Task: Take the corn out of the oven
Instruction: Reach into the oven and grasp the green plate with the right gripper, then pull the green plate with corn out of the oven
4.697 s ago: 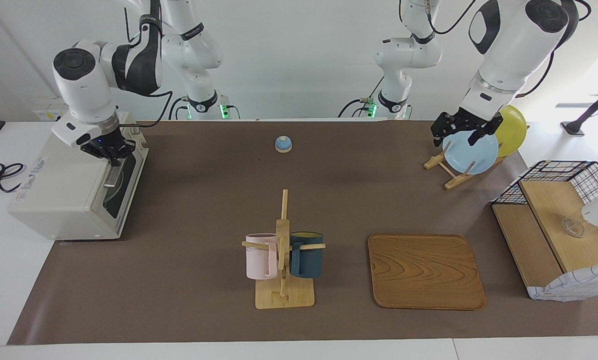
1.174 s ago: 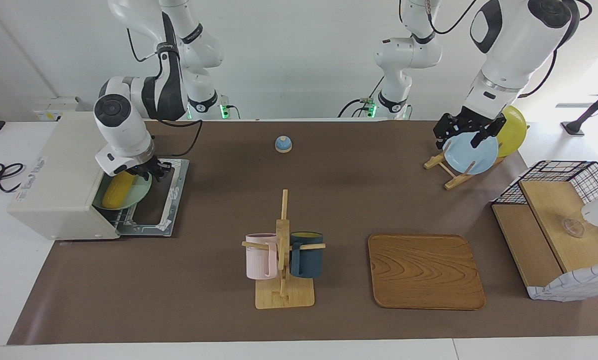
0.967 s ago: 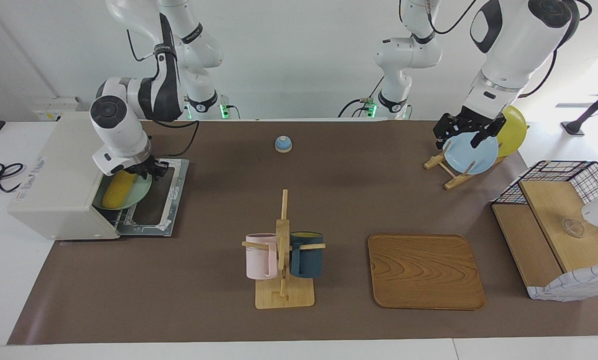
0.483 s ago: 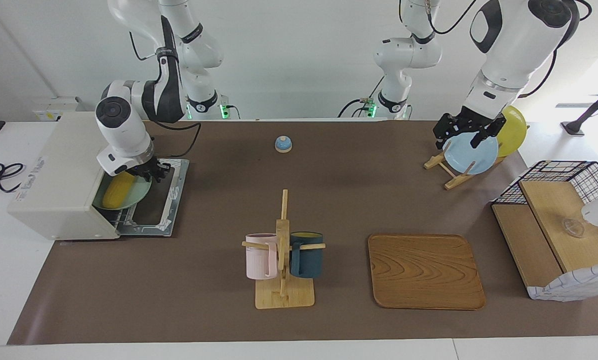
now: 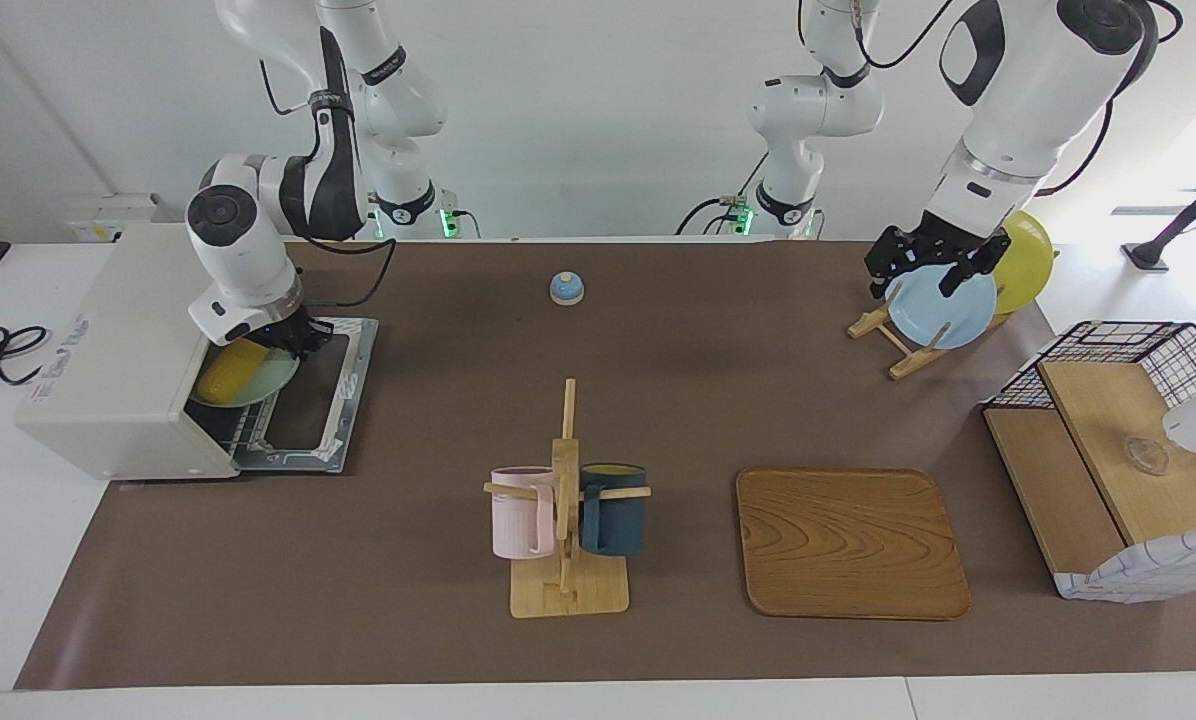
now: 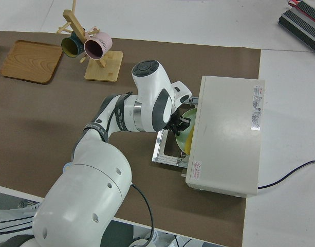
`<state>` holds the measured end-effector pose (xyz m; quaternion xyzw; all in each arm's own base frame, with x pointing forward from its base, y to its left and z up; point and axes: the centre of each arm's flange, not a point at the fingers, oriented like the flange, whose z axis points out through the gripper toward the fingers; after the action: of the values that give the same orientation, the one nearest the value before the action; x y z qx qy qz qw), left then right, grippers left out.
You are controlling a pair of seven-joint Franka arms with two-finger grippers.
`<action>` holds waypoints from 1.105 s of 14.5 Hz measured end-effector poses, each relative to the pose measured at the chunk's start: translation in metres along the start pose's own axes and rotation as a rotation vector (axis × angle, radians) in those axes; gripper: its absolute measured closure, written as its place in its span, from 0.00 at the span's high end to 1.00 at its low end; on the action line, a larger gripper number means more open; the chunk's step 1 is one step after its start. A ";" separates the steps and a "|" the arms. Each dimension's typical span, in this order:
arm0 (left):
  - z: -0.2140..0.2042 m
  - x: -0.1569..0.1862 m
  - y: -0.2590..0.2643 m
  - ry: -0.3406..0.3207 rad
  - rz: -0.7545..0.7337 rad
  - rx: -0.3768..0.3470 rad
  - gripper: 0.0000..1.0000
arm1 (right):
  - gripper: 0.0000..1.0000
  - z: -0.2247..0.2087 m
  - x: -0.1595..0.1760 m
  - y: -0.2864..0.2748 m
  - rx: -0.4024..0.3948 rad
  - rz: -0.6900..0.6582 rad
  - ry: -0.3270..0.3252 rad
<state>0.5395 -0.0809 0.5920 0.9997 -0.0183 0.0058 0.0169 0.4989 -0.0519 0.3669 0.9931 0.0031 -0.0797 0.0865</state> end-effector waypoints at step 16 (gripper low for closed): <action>0.004 0.003 -0.013 0.001 0.034 -0.001 1.00 | 0.03 -0.134 -0.034 -0.241 -0.144 -0.066 0.014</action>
<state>0.5428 -0.0686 0.5880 0.9992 -0.0352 0.0065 0.0174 0.4817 0.2091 0.4608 0.9841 0.0423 -0.0754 0.1550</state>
